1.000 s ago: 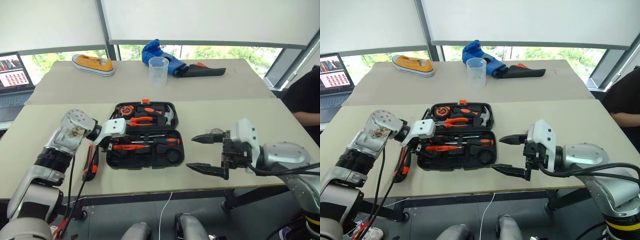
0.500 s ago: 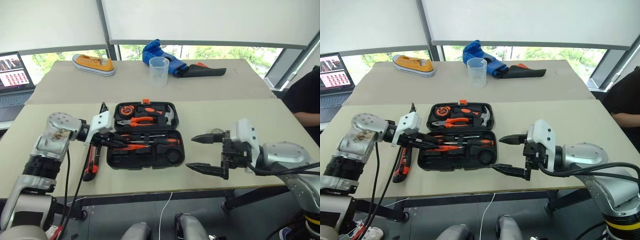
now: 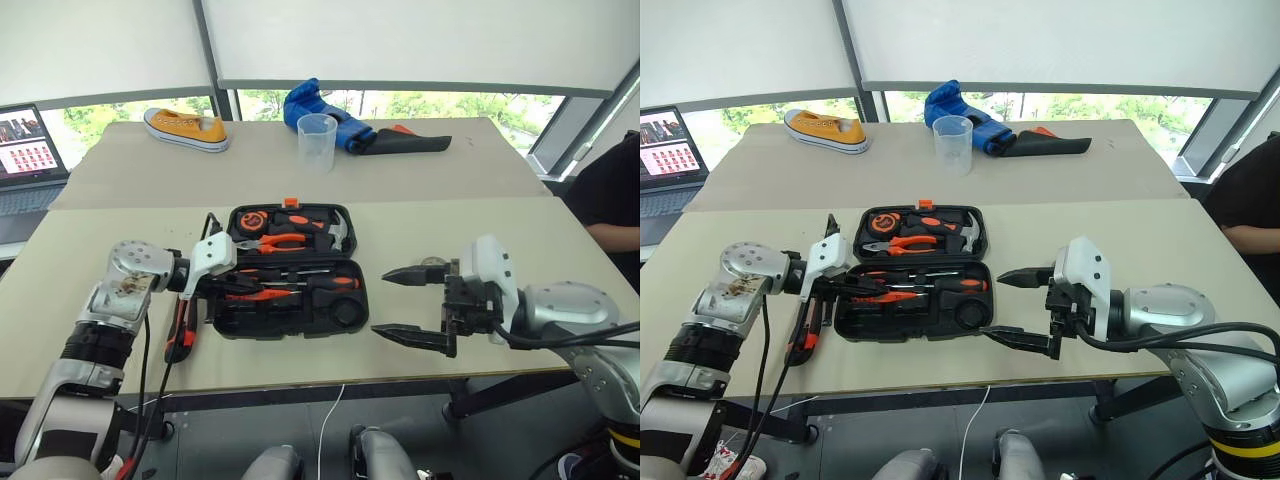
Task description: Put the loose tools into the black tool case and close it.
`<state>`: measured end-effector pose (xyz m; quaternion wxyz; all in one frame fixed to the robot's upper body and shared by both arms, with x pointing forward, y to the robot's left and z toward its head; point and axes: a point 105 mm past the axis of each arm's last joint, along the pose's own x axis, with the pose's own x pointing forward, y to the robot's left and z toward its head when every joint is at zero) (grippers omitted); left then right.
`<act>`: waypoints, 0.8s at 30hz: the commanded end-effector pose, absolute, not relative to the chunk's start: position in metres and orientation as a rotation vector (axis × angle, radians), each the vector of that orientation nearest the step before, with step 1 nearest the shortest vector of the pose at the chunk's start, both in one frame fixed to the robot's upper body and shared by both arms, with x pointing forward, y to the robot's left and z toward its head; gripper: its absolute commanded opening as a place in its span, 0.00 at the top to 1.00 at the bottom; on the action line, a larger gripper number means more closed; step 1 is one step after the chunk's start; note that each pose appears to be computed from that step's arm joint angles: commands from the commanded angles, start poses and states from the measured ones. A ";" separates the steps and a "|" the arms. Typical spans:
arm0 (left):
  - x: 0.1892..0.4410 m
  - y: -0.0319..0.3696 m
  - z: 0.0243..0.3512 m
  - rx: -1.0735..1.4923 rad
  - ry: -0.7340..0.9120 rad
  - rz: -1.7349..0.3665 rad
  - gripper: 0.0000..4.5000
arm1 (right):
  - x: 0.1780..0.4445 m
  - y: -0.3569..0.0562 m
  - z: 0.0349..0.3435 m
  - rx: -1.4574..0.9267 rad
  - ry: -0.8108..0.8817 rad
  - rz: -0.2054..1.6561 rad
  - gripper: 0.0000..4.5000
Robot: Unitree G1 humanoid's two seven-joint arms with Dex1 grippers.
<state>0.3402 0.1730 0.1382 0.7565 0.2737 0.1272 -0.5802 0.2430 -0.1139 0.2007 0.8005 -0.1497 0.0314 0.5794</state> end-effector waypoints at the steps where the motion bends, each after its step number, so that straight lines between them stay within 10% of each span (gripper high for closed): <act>1: 0.338 0.172 0.139 0.623 0.262 -1.279 0.98 | 0.239 -0.111 0.209 -0.331 0.025 1.253 0.00; 24: 0.338 0.169 0.152 0.604 0.226 -1.305 0.98 | 0.244 -0.113 0.203 -0.313 0.041 1.239 0.00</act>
